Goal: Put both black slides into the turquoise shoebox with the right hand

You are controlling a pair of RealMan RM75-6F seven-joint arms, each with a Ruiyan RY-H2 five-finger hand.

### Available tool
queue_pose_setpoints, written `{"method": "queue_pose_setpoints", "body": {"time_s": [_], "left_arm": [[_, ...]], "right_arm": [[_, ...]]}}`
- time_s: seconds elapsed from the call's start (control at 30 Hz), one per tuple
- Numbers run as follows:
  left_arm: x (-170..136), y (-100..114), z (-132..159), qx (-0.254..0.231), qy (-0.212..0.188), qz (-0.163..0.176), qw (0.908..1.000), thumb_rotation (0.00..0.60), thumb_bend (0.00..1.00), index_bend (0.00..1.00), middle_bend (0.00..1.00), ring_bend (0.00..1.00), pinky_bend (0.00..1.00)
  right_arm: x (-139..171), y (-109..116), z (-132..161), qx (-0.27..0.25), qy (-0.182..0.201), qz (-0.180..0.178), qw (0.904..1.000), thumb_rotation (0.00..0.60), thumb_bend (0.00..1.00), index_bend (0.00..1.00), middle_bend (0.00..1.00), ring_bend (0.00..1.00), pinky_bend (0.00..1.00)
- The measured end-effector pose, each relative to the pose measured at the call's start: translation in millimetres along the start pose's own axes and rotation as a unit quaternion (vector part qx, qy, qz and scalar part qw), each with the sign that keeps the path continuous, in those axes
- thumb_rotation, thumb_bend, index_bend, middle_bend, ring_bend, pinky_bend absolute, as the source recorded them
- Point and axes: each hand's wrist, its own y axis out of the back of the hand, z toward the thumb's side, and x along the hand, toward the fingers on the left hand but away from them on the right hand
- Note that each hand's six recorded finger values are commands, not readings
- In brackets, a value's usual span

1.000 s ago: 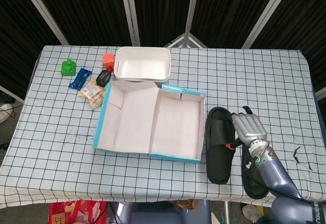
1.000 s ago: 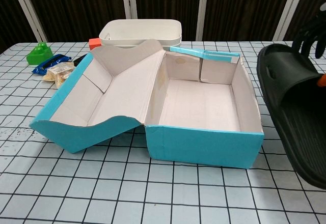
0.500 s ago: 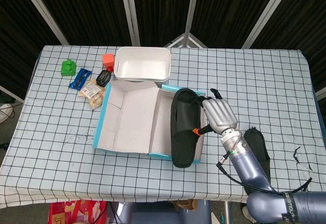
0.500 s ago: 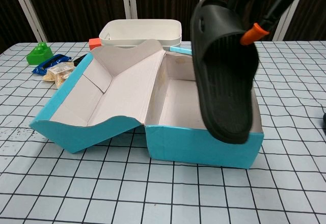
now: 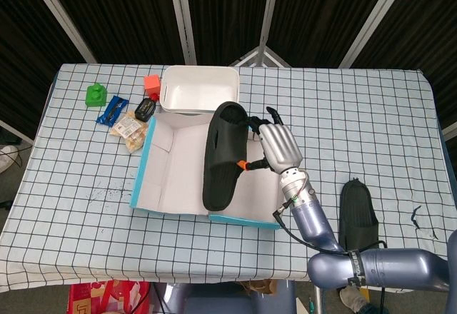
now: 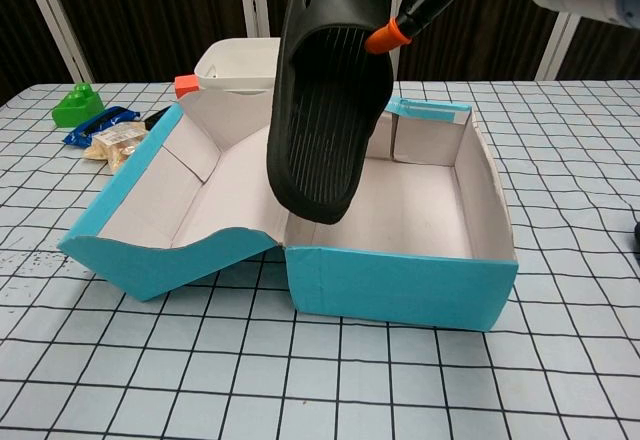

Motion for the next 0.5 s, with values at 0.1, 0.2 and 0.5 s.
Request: {"method": "queue_pose_setpoints", "body": {"time_s": [0.1, 0.2, 0.5], "left_arm": [[0.4, 0.4, -1.4, 0.002, 0.002, 0.001, 1.0000, 0.600, 0.36, 0.02, 0.00, 0.00, 0.00], [0.8, 0.3, -1.9, 0.003, 0.004, 0.001, 1.0000, 0.600, 0.36, 0.02, 0.00, 0.00, 0.00], [1.6, -1.9, -1.4, 0.008, 0.005, 0.000, 1.0000, 0.600, 0.36, 0.02, 0.00, 0.00, 0.00]], "right_arm": [[-4.0, -6.3, -4.4, -0.006, 0.002, 0.003, 1.0000, 0.600, 0.38, 0.62, 0.51, 0.35, 0.03], [-6.9, -11.0, -10.2, -0.005, 0.002, 0.005, 1.0000, 0.600, 0.39, 0.62, 0.51, 0.35, 0.15], [-6.8, -22.0, -19.4, 0.003, 0.000, 0.015, 0.9999, 0.600, 0.38, 0.62, 0.51, 0.36, 0.35]]}}
